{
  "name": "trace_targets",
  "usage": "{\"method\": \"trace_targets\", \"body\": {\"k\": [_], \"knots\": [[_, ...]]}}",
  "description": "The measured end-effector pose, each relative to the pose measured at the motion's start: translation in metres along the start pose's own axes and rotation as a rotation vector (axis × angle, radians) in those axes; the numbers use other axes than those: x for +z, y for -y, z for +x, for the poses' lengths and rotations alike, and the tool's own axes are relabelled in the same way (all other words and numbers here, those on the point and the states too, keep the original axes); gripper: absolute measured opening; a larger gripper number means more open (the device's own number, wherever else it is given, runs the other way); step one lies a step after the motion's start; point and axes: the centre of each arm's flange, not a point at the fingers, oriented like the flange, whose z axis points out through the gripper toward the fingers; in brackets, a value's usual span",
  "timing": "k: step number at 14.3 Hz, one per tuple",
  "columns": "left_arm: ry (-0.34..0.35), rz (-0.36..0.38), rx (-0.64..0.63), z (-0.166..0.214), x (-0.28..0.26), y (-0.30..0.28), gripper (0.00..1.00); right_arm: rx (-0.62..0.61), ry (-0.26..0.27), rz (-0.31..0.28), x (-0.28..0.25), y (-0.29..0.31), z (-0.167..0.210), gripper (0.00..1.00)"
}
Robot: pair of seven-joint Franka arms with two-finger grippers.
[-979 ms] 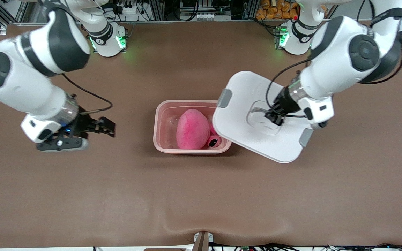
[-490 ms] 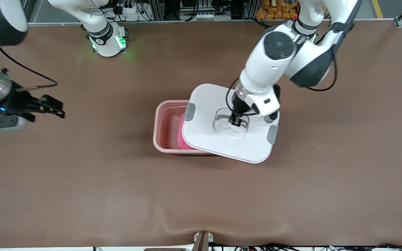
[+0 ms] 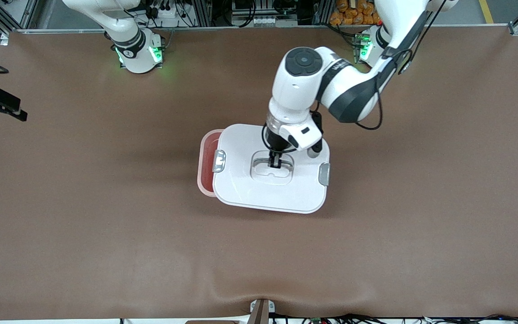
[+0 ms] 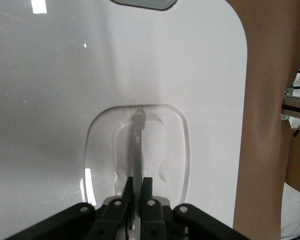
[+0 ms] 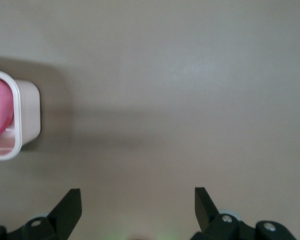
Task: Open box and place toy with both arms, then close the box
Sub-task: 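Lower the lid onto the box with the left gripper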
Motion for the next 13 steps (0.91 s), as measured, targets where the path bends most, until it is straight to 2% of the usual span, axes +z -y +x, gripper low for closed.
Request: {"method": "trace_targets", "body": {"k": [3, 6, 13], "knots": [[-0.02, -0.037, -0.025, -0.028, 0.017, 0.021, 0.07, 0.016, 0.029, 0.005, 0.004, -0.007, -0.004, 1.0], [-0.044, -0.058, -0.052, -0.039, 0.034, 0.033, 0.07, 0.014, 0.035, 0.007, 0.007, -0.004, -0.003, 1.0], [-0.037, -0.052, -0.068, -0.052, 0.046, 0.046, 0.07, 0.031, 0.045, 0.007, 0.008, 0.006, -0.003, 1.0]]}}
